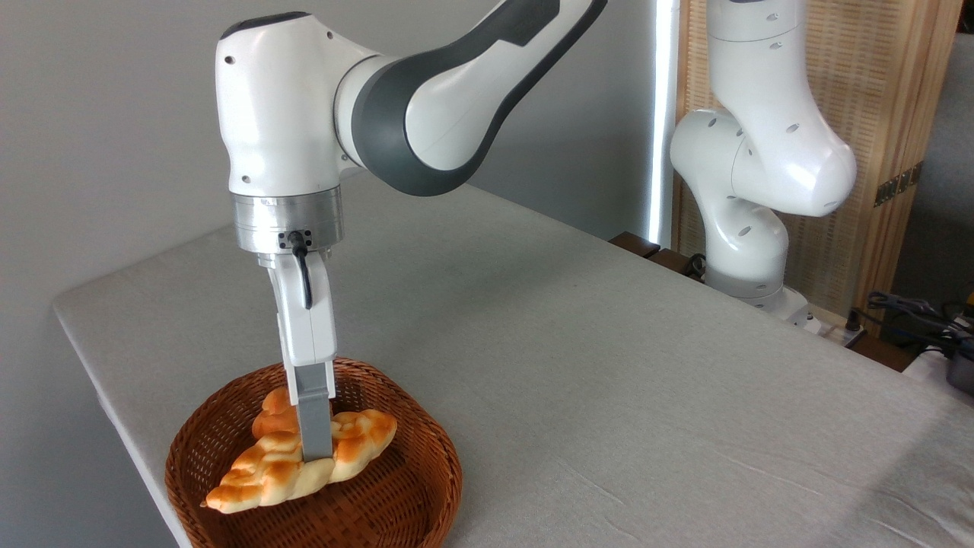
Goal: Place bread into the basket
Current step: 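Lower the braided loaf into the basket beside the round bun, then open the gripper and raise it away from the basket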
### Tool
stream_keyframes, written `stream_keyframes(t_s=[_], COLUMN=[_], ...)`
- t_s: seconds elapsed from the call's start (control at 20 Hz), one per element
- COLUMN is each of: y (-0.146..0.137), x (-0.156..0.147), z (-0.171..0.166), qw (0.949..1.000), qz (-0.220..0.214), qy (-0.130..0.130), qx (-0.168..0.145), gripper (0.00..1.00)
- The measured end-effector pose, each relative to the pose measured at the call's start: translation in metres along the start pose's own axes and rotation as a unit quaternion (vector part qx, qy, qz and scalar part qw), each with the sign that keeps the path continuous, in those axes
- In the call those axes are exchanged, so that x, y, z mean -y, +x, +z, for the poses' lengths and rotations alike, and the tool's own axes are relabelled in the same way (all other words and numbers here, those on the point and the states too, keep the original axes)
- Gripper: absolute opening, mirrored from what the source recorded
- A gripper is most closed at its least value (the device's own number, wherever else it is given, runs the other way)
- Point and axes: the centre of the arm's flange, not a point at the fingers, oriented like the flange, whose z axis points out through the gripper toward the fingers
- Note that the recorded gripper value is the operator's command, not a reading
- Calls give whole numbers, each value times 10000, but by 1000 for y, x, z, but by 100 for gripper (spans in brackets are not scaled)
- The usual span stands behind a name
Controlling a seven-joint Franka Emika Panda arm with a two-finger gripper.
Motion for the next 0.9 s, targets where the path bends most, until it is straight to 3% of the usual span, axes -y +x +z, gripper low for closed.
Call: stream_keyframes(t_s=[0.25, 0.9], y=[1, 1], x=[-4, -3], z=[4, 1], qw=[9999, 9999], qz=[21, -10], qy=[-121, -103], qx=[76, 66], gripper=[100, 100])
